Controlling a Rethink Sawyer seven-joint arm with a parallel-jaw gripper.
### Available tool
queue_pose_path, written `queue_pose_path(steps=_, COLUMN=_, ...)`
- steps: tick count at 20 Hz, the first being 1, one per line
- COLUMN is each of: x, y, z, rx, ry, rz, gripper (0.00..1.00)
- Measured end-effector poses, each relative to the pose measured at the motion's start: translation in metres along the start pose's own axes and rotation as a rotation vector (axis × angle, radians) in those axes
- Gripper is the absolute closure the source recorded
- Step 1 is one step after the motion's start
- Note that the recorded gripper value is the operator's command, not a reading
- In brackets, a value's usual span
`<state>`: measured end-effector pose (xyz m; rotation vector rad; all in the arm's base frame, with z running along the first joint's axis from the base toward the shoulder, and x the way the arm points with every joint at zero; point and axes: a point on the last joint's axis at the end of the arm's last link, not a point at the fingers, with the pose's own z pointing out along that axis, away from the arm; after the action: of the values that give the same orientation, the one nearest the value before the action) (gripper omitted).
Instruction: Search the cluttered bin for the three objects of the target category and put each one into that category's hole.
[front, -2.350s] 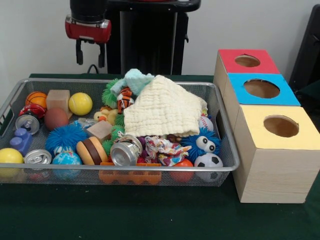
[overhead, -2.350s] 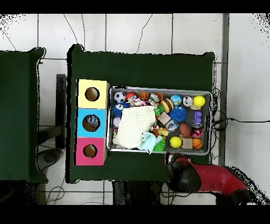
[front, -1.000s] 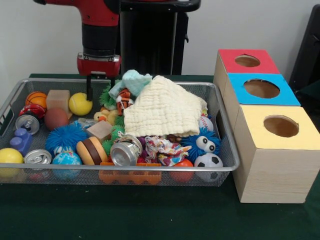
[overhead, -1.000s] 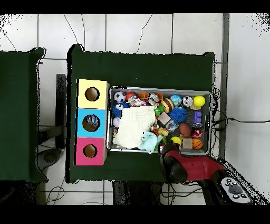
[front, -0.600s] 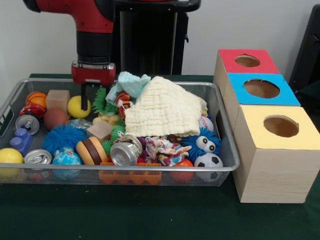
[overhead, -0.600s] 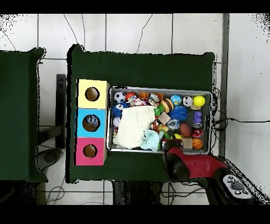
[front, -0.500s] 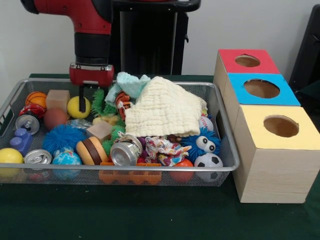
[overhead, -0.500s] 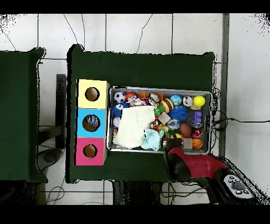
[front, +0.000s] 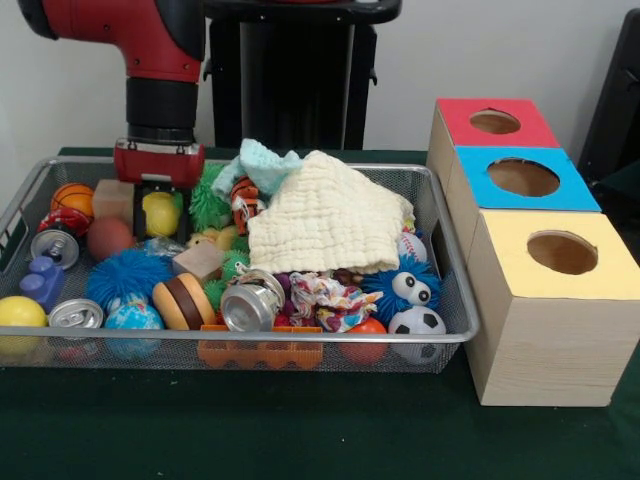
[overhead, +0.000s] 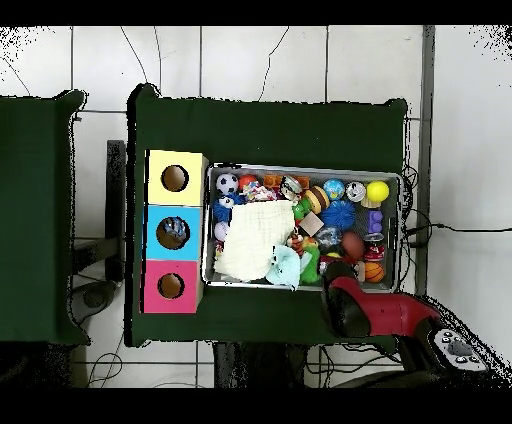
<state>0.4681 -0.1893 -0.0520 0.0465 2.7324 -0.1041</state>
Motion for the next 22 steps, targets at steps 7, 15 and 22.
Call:
queue_pose_path(steps=7, x=0.017, y=-0.01, z=0.015, rx=-0.018, ry=0.005, rz=0.028, gripper=0.0)
queue_pose_path(steps=15, x=0.017, y=-0.01, z=0.015, rx=-0.019, ry=0.004, rz=0.027, gripper=0.0)
queue_pose_path(steps=22, x=0.015, y=-0.01, z=0.016, rx=-0.018, ry=-0.001, rz=0.027, gripper=1.0)
